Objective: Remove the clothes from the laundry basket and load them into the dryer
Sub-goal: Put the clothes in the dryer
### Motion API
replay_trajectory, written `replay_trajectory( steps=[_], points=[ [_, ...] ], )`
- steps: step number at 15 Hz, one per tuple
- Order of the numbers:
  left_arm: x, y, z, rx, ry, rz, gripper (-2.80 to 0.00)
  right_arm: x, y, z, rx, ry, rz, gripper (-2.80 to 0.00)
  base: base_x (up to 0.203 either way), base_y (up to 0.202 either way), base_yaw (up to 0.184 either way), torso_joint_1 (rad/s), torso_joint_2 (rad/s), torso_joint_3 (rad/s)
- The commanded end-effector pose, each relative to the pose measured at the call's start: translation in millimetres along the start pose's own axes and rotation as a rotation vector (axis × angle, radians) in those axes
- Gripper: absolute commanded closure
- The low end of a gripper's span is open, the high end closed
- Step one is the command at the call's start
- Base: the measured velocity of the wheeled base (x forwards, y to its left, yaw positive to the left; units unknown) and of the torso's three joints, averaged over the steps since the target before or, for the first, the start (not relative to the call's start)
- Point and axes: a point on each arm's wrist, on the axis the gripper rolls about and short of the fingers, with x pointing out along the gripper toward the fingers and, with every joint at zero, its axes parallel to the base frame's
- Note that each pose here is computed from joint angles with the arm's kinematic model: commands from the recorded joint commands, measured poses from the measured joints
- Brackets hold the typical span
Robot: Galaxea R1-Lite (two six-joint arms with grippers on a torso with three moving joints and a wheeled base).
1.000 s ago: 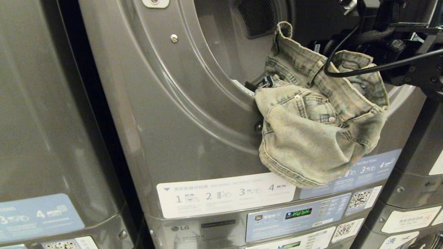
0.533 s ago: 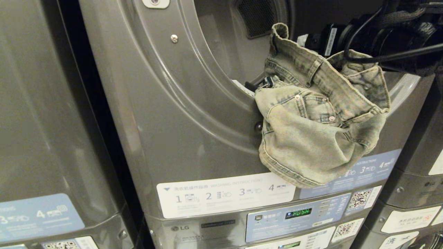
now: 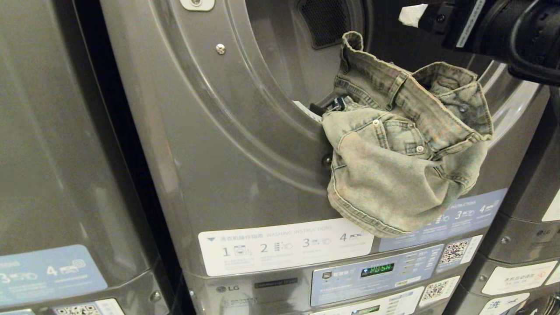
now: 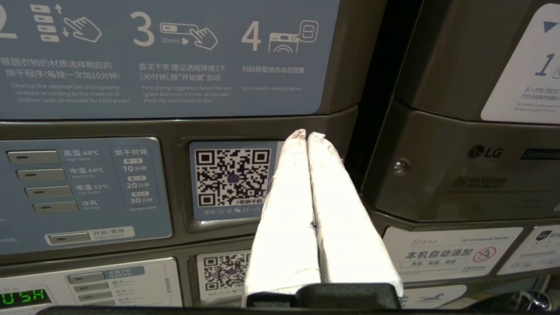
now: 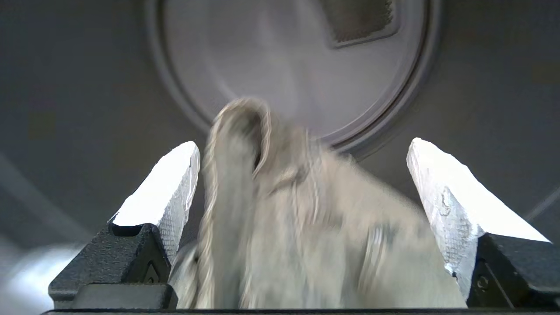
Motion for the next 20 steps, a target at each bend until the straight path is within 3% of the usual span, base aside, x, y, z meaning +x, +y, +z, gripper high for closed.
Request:
replay_trajectory(
  steps=[1,4,7,9,16,18,20],
  points=[
    [1,0.3,-4,0.0,0.013,0.001,0.0,-39,-4,12,0.014,-0.028,0.02,-2.8,0.0,0.0,0.0,0.0,0.0,0.0],
    [1,0.3,-4,0.0,0.013,0.001,0.0,-79,-13,2,0.023,-0.009,0.027,-2.8,0.0,0.0,0.0,0.0,0.0,0.0],
    [1,0.3,-4,0.0,0.013,0.001,0.0,-106,-17,-9,0.082,-0.031,0.048,-2.8,0.0,0.0,0.0,0.0,0.0,0.0],
    [1,0.3,-4,0.0,0.013,0.001,0.0,-113,-18,-28,0.06,0.025,0.054,-2.8,0.0,0.0,0.0,0.0,0.0,0.0],
    [1,0.3,-4,0.0,0.013,0.001,0.0,-67,2,-104,-0.02,0.305,0.018,-2.8,0.0,0.0,0.0,0.0,0.0,0.0],
    [1,0.3,-4,0.0,0.013,0.001,0.0,-58,12,-112,-0.021,0.325,0.044,-2.8,0.0,0.0,0.0,0.0,0.0,0.0],
    [1,0.3,-4,0.0,0.013,0.001,0.0,-56,19,-109,0.001,0.273,0.071,-2.8,0.0,0.0,0.0,0.0,0.0,0.0]
  ],
)
